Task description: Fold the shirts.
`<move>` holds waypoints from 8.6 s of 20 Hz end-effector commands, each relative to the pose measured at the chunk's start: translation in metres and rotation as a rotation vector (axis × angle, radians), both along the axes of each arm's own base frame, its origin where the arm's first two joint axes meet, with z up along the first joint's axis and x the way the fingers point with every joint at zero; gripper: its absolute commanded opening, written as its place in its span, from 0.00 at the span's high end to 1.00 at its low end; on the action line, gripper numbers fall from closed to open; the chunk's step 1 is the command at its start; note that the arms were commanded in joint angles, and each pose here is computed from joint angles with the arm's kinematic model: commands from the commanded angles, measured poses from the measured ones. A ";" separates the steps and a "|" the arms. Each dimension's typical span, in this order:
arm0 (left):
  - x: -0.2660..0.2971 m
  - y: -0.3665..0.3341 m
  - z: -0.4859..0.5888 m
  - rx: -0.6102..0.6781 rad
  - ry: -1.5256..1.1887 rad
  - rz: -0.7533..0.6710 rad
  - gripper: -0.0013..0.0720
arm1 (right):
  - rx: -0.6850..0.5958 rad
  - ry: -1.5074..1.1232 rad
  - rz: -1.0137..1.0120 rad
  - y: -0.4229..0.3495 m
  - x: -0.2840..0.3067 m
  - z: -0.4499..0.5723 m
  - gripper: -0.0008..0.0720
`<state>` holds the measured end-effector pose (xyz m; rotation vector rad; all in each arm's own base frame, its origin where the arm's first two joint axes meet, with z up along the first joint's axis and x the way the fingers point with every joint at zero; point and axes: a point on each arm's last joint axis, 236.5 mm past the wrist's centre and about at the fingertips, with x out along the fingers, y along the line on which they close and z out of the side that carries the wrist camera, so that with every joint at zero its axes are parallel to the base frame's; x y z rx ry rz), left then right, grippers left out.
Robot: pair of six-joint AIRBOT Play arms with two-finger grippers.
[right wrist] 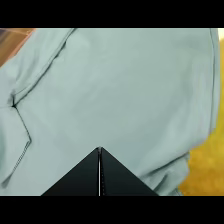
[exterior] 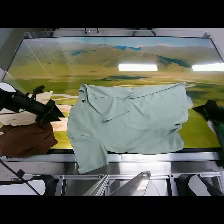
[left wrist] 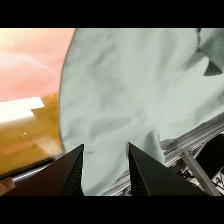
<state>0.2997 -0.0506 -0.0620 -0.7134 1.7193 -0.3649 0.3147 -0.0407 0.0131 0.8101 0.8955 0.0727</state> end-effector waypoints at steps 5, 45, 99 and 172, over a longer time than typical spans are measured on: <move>-0.038 -0.003 -0.053 0.067 0.072 0.047 0.58 | 0.009 -0.045 0.011 0.022 -0.019 0.012 0.96; -0.004 -0.052 0.018 -0.186 0.031 -0.231 0.95 | 0.322 0.492 0.651 0.068 -0.091 0.005 0.96; 0.203 -0.048 0.013 -0.342 -0.338 -0.098 0.96 | 0.194 -0.087 0.253 -0.005 0.139 -0.093 0.96; 0.041 -0.065 0.128 -0.440 -0.405 0.054 0.95 | 0.327 0.167 0.061 -0.019 0.028 -0.017 0.96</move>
